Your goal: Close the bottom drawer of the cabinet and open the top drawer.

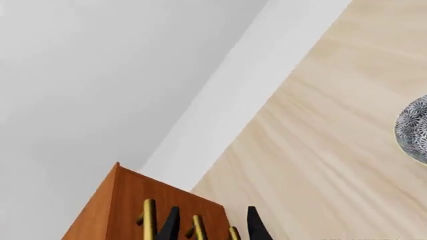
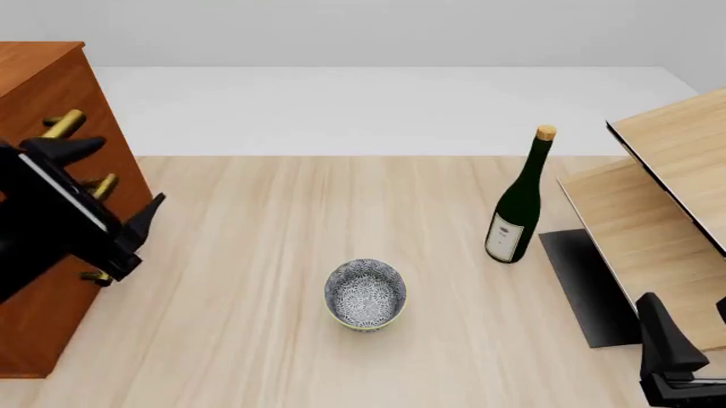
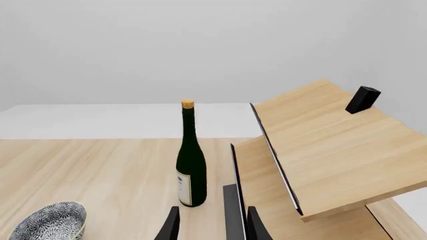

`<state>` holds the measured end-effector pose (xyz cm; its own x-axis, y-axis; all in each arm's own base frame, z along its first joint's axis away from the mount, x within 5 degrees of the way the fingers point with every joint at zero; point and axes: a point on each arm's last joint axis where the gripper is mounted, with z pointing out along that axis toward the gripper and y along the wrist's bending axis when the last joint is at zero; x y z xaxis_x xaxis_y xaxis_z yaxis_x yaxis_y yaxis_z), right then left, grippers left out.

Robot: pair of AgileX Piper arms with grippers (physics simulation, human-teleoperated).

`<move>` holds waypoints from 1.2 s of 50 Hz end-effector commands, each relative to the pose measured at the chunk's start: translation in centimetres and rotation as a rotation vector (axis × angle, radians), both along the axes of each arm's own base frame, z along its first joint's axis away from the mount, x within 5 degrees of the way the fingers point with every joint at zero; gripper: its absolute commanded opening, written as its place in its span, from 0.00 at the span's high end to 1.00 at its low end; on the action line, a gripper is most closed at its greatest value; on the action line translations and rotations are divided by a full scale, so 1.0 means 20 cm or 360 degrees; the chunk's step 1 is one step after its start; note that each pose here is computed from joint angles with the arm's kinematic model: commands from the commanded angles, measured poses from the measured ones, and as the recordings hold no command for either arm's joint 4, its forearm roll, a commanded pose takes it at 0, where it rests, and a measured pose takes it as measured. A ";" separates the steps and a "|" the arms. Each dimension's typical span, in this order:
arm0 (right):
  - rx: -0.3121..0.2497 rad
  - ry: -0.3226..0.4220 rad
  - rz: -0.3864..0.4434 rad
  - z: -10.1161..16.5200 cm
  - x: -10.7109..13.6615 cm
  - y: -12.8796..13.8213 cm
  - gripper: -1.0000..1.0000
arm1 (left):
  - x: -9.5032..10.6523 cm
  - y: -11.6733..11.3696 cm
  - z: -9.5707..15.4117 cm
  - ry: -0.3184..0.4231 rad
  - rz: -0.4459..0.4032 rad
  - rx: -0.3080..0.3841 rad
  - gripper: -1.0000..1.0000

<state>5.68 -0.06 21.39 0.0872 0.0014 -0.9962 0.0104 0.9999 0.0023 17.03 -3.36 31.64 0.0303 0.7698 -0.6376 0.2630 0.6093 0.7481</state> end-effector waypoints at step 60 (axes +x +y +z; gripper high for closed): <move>0.0000 0.0005 0.0011 0.00 0.00 0.00 0.00 | 0.23 0.19 -0.11 -0.0329 0.0245 0.0866 0.00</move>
